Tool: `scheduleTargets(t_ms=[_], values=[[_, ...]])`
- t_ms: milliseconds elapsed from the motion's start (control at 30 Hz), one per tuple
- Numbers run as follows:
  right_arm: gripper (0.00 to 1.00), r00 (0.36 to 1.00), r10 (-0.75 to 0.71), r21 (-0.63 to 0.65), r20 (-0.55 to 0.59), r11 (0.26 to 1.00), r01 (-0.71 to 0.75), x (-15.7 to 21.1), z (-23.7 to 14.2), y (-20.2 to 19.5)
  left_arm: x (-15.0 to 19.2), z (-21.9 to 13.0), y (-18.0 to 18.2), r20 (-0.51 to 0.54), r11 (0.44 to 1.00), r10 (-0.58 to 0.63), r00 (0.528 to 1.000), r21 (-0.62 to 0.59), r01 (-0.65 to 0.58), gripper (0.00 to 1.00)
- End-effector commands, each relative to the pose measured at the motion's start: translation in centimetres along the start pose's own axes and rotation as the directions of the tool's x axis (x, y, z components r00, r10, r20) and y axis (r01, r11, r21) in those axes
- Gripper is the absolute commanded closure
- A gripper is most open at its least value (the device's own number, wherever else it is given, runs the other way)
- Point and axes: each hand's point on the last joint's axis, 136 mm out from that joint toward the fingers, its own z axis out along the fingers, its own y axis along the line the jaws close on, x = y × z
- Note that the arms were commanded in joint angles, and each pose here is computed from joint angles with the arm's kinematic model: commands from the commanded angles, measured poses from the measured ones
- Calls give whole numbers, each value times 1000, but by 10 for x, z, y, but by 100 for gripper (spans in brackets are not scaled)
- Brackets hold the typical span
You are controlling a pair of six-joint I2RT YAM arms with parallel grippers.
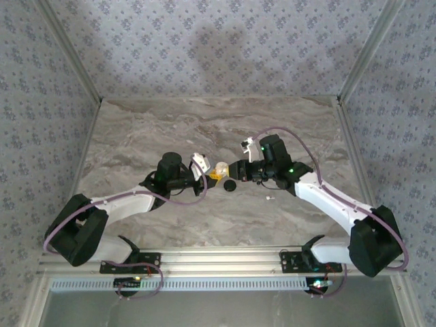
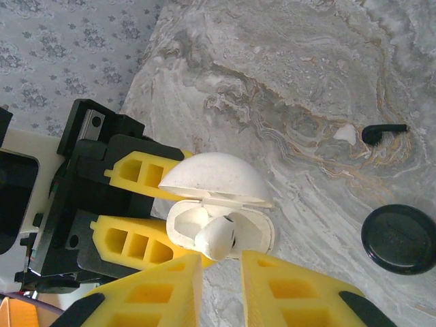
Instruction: Insert the wireless bluetooth earbuds into the charging case
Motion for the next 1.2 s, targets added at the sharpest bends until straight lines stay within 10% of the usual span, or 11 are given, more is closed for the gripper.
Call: scheduleTargets(t_ms=[0,1167], values=[[77,1000,-12,-39,9,999,13,-8,2,11,-18,-4,-7,54,998,52,997,22,-53,95],[73,998,-54,-85,-43,995,50,-2,17,17,-22,-6,-11,60,998,61,996,30,-63,95]])
